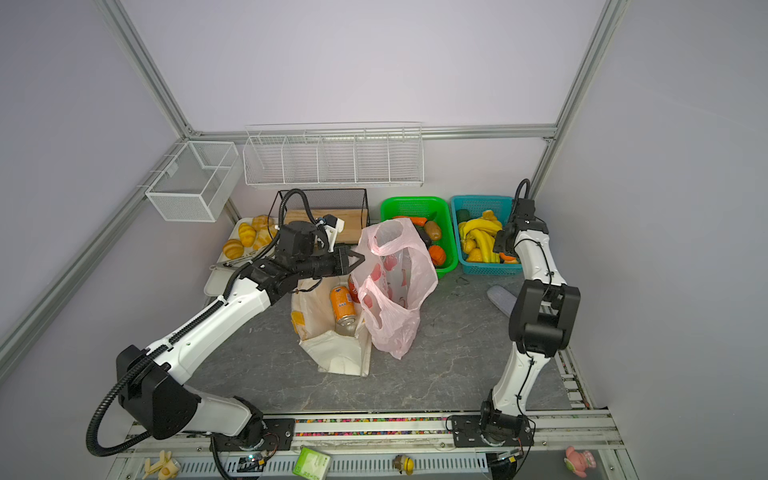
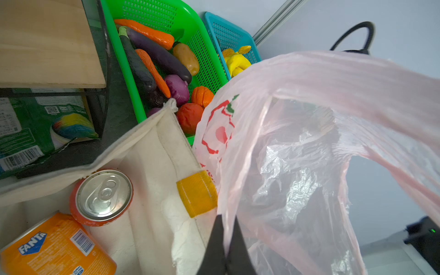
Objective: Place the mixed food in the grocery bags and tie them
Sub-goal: 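Carry the orange with the right gripper into the pink bag, then open the right gripper to drop the orange and lift out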
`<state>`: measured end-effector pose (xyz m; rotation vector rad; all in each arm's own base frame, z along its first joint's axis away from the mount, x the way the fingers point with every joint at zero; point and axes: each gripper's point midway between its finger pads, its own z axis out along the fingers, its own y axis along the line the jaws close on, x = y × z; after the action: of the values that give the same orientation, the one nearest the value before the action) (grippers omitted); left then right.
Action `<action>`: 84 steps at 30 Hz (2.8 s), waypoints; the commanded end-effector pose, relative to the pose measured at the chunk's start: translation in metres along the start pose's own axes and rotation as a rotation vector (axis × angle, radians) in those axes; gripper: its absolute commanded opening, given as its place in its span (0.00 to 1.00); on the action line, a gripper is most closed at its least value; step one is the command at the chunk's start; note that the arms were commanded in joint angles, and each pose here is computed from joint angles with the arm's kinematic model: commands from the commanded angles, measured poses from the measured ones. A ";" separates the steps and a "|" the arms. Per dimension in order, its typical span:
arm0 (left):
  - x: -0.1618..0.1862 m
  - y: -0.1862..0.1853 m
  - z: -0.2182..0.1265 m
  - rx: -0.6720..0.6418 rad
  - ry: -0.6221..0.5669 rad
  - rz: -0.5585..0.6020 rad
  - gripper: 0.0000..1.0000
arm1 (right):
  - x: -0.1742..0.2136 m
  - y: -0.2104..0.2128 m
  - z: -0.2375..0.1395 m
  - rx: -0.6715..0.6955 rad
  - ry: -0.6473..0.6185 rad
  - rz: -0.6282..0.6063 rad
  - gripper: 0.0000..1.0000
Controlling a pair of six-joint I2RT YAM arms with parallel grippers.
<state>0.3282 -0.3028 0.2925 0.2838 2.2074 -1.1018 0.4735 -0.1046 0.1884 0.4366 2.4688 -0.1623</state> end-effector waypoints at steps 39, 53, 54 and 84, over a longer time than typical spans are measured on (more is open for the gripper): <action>0.008 -0.015 -0.001 0.041 0.022 0.036 0.00 | 0.190 0.228 -0.185 -0.652 -0.152 -0.675 0.50; 0.008 -0.012 0.000 0.032 0.023 0.038 0.00 | 0.197 0.217 -0.180 -0.624 -0.135 -0.633 0.80; 0.008 -0.012 0.000 0.030 0.023 0.039 0.00 | 0.196 0.217 -0.186 -0.642 -0.145 -0.630 0.83; 0.002 0.009 -0.006 -0.084 0.002 0.034 0.00 | 0.163 0.189 -0.346 -1.181 -0.398 -0.490 0.91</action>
<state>0.3238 -0.2982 0.2732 0.2876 2.2707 -1.0085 0.2325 0.1918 0.3525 -0.6316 1.8646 0.8221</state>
